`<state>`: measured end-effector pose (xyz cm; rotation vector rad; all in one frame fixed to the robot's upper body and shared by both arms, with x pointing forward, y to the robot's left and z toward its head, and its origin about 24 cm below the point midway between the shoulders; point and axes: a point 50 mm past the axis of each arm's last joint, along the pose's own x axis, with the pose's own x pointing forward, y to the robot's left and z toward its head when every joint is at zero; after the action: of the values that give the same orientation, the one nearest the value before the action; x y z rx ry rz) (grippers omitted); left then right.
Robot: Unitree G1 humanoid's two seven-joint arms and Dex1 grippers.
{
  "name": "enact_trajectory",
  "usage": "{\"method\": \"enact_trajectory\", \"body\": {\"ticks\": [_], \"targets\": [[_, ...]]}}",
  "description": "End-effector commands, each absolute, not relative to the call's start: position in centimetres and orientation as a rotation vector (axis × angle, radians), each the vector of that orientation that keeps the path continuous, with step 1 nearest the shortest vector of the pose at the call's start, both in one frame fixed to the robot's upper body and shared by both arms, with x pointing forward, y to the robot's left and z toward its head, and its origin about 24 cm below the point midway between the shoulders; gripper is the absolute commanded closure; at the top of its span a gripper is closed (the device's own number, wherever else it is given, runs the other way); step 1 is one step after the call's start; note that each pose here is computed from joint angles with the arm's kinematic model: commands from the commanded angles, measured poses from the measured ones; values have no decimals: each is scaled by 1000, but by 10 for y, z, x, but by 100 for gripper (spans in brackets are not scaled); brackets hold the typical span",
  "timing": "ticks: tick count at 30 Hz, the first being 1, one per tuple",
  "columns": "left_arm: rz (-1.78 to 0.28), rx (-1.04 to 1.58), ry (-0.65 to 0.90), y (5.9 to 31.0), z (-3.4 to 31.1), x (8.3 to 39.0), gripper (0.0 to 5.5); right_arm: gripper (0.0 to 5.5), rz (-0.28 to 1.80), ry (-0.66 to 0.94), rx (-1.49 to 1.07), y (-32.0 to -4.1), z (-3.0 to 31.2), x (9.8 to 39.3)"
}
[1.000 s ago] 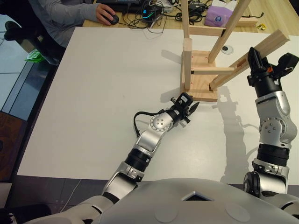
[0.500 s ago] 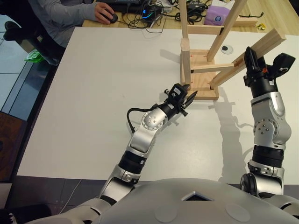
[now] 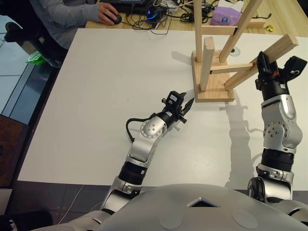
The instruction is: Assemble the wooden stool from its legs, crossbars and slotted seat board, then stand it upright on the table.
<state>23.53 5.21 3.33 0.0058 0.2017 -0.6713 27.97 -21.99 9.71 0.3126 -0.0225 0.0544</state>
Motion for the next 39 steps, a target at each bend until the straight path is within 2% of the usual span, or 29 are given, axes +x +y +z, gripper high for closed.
{"method": "enact_trajectory", "body": {"ticks": [1, 6, 11, 16, 19, 25, 27, 32, 33, 36, 37, 39], "targets": [[-660, 35, 196, 53, 34, 242, 366, 447, 123, 152, 188, -216, 64, 271], [-654, 37, 192, 53, 34, 243, 366, 447, 89, 194, 217, -222, 56, 274], [-666, 33, 192, 49, 34, 242, 366, 446, 177, 201, -11, -215, 48, 271], [-663, 35, 192, 52, 35, 243, 366, 443, 93, 384, 243, -222, 27, 264], [-663, 35, 193, 51, 35, 242, 366, 446, 109, 439, 337, -220, 28, 264], [-656, 35, 193, 53, 35, 243, 366, 443, 252, 405, -33, -206, 36, 265], [-655, 36, 193, 53, 35, 243, 366, 439, 236, 434, -34, -208, 29, 263], [-656, 36, 191, 53, 36, 243, 366, 438, 146, 553, 275, -216, 18, 262], [-656, 37, 190, 53, 36, 243, 366, 440, 160, 553, 239, -216, 19, 262], [-656, 37, 190, 53, 36, 244, 366, 443, 259, 504, -96, -212, 21, 260], [-657, 36, 190, 53, 36, 244, 366, 440, 271, 511, -122, -211, 18, 258], [-657, 35, 190, 53, 36, 244, 366, 438, 215, 583, 39, -214, 10, 256]]}}
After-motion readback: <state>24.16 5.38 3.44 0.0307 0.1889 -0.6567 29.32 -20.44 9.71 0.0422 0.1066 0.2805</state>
